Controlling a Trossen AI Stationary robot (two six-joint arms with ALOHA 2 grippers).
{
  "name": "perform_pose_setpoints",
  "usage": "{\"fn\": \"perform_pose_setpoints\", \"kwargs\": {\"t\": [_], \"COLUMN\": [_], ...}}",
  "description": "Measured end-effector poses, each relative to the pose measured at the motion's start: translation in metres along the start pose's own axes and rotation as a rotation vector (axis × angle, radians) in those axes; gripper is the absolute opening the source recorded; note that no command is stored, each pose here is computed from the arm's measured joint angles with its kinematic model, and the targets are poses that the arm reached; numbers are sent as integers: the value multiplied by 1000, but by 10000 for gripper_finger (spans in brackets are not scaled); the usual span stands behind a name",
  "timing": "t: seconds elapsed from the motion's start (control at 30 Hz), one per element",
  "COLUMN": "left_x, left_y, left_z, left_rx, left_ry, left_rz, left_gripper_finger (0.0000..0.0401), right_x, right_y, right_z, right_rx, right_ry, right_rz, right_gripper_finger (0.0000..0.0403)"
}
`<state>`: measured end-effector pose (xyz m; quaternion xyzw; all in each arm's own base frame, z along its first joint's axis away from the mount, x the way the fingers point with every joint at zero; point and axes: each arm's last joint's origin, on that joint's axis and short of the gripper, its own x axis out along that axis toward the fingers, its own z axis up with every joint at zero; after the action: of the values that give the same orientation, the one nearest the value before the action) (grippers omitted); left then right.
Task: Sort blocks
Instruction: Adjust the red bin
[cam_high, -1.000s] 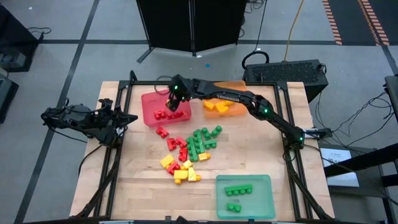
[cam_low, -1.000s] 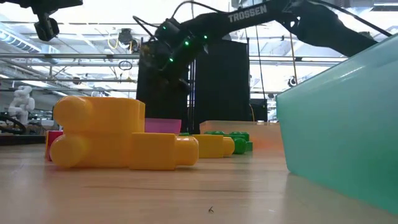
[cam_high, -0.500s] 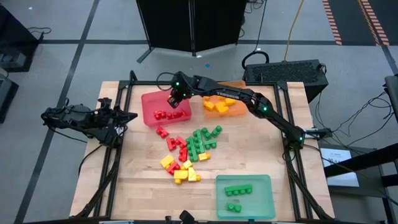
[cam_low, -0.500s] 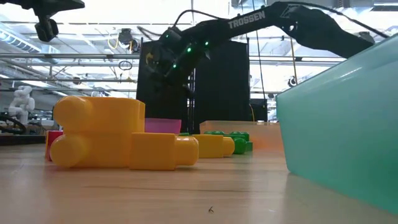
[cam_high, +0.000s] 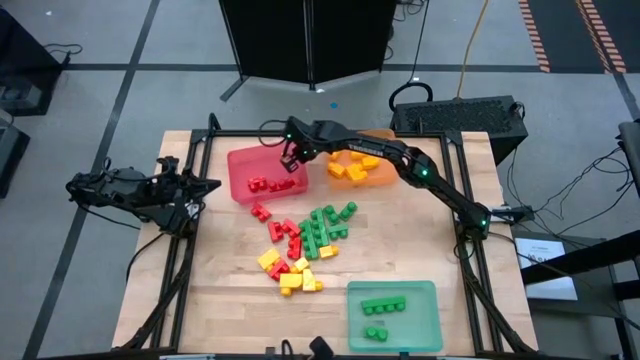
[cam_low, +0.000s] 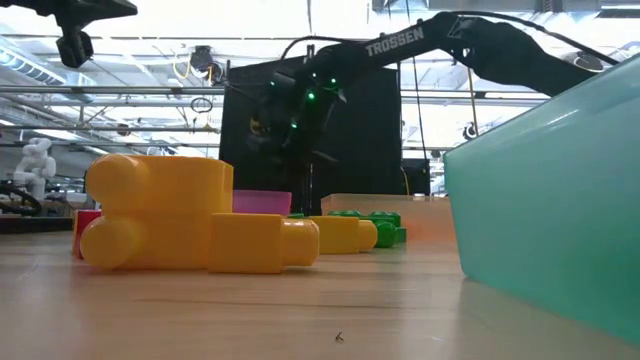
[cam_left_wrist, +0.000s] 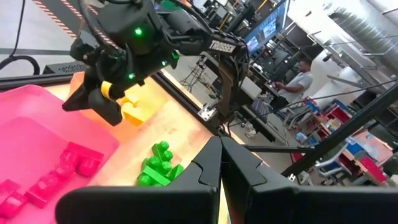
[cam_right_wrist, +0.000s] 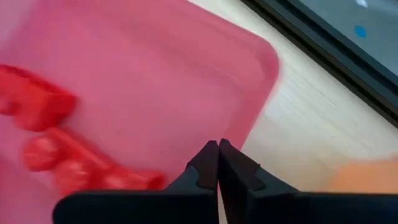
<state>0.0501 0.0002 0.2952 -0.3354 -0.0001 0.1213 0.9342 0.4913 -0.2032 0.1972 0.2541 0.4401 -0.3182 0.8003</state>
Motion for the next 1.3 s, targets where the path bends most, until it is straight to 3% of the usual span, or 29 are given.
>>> {"fn": "perform_pose_setpoints", "kwargs": {"t": [0.47, 0.63, 0.77, 0.9, 1.1, 1.3], "left_x": [0, 0, 5, 16, 35, 61], "left_y": [0, 0, 2, 16, 21, 25], "left_z": [0, 0, -6, -32, -54, -81], "left_rx": [0, -12, -68, -79, 28, 116], "left_ry": [-2, -3, 30, 207, 373, 485], "left_rz": [2, 3, 47, 234, 407, 518], "left_gripper_finger": [11, 11, 11, 11, 4, 3], "right_x": [0, -10, -44, -92, -192, -249], "right_y": [-13, -3, 18, 27, 26, 17], "right_z": [0, 4, 8, 13, 20, 19], "right_rx": [110, 10, -84, -112, -129, -118], "right_ry": [-11, -66, -147, -231, -451, -572], "right_rz": [-145, -105, -43, -7, -39, -70], "right_gripper_finger": [1, 1, 0, 0, 0, 0]}}
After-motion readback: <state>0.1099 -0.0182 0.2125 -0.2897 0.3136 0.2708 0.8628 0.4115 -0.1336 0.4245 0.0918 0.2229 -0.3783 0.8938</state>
